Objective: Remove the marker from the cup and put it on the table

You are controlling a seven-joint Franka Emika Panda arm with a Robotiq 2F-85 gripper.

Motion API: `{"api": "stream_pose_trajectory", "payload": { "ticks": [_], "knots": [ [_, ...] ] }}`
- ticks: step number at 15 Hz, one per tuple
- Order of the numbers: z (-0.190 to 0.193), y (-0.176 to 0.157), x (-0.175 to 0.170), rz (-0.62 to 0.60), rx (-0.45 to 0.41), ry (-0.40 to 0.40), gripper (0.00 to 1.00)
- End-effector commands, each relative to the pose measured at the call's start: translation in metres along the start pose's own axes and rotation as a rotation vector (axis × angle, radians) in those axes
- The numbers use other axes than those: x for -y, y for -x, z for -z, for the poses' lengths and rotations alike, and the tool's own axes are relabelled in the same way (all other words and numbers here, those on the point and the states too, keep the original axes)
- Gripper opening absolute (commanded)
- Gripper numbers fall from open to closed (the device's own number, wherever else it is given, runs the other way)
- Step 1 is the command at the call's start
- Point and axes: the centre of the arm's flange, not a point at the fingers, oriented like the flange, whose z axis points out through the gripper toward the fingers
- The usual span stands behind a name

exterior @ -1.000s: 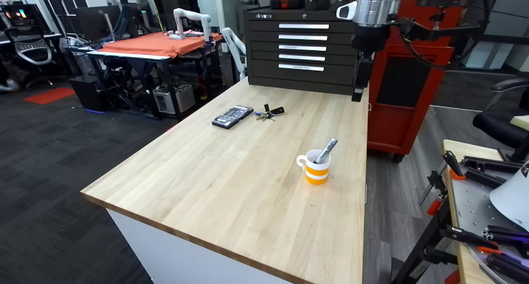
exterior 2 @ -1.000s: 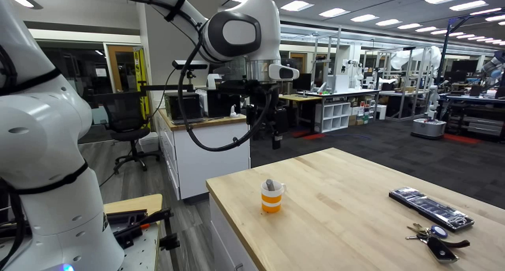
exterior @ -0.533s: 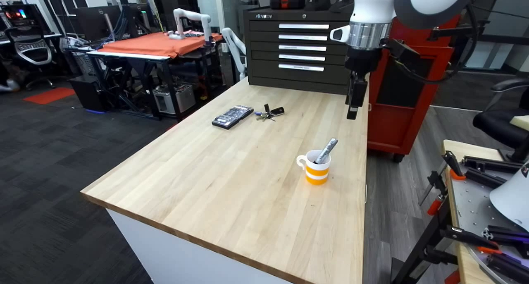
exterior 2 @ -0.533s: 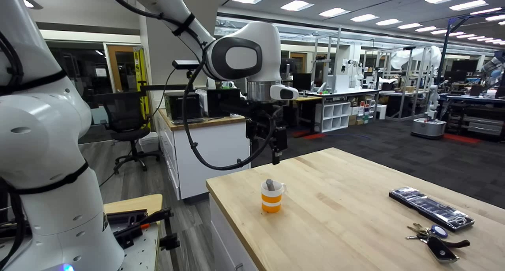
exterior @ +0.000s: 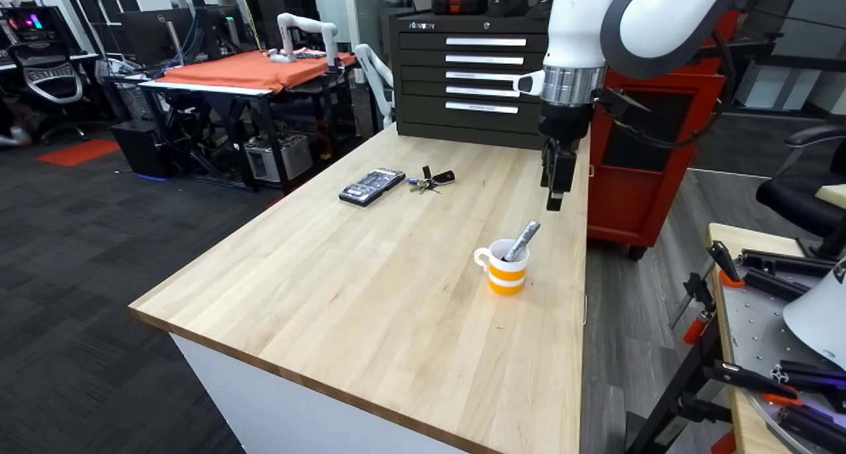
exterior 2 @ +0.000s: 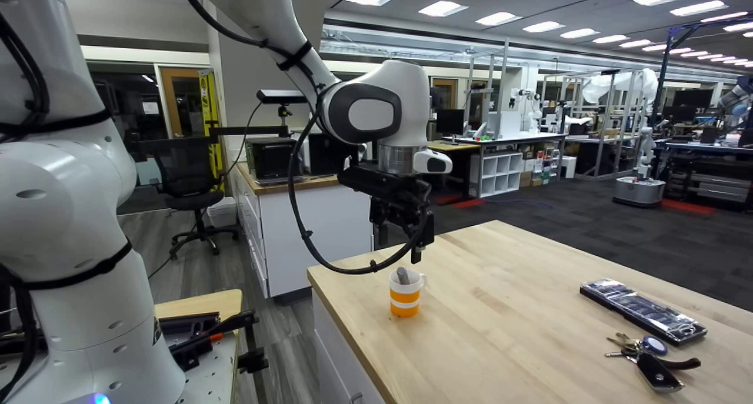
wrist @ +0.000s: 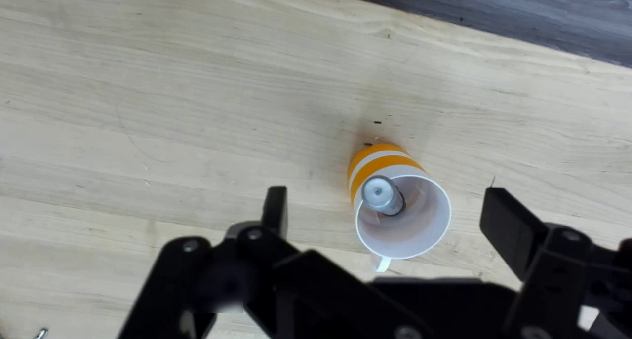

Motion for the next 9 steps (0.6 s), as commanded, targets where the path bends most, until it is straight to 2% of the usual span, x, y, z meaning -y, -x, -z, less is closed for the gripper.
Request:
{"api": "stream_pose_trajectory", "payload": {
  "ticks": [1, 9],
  "knots": [
    [-0.012, -0.017, -0.010, 0.041, -0.009, -0.027, 1.00],
    [-0.040, -0.036, -0.016, 0.105, 0.017, -0.086, 1.00]
  ]
}}
